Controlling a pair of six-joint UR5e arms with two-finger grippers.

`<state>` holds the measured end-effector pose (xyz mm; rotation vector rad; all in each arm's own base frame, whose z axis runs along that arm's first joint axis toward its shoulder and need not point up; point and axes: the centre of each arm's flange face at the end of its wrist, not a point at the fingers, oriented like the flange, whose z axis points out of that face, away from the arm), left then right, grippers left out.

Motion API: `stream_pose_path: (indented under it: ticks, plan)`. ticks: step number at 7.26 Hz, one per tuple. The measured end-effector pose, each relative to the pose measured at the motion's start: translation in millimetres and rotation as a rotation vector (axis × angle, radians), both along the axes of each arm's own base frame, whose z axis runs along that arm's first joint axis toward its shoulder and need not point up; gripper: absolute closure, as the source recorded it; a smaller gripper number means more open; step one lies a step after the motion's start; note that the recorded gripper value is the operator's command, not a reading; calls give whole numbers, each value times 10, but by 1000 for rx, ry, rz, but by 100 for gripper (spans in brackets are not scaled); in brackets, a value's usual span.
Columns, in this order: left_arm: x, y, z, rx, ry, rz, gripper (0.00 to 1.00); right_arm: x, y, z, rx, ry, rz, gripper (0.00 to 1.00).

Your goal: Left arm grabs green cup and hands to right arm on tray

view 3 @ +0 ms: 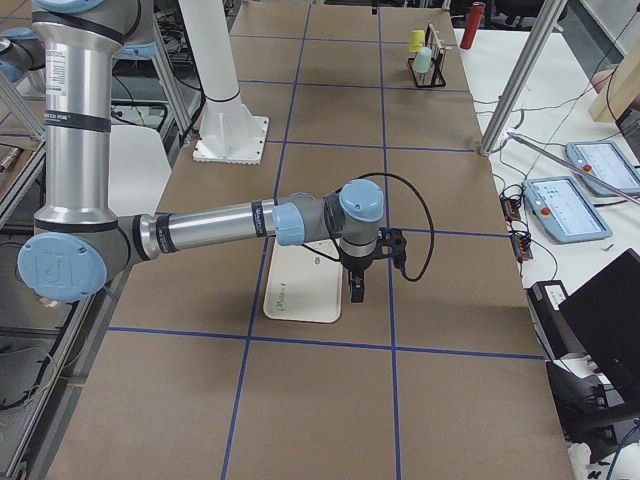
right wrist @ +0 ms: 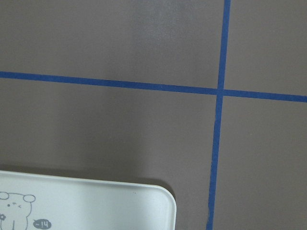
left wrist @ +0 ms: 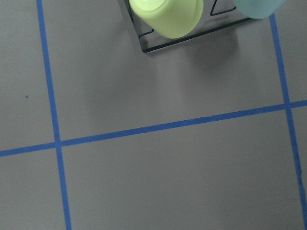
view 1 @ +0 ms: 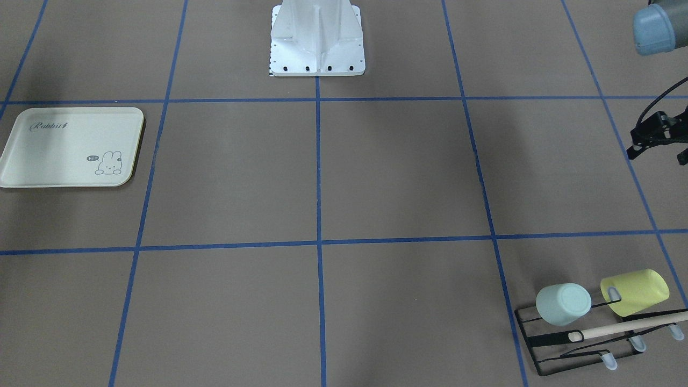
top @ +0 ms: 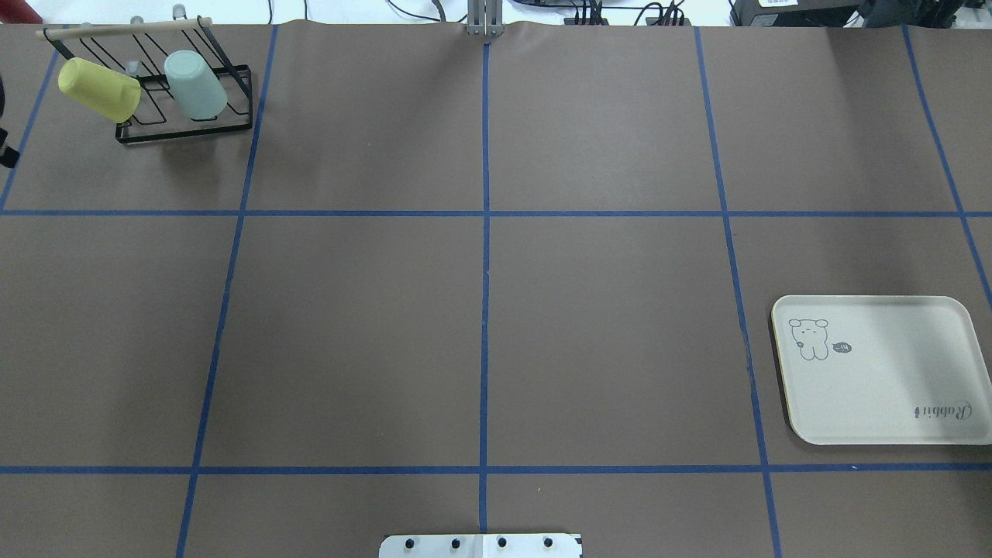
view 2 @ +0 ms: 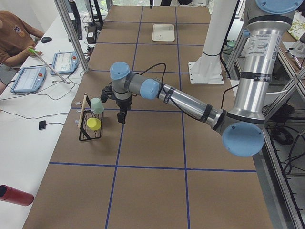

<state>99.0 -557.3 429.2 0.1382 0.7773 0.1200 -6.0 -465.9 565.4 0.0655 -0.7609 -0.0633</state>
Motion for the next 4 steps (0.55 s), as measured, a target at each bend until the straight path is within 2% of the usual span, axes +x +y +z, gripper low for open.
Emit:
stream_pose_path:
  ticks: [2,4]
  plan:
    - [682,-372,-355,-4,-62,-25,0,-24,-4,-5,0,0,-4,0]
    - [1253,-972,-647,-33,-92,-36,1,-94,-4,7,-2,4,-18,0]
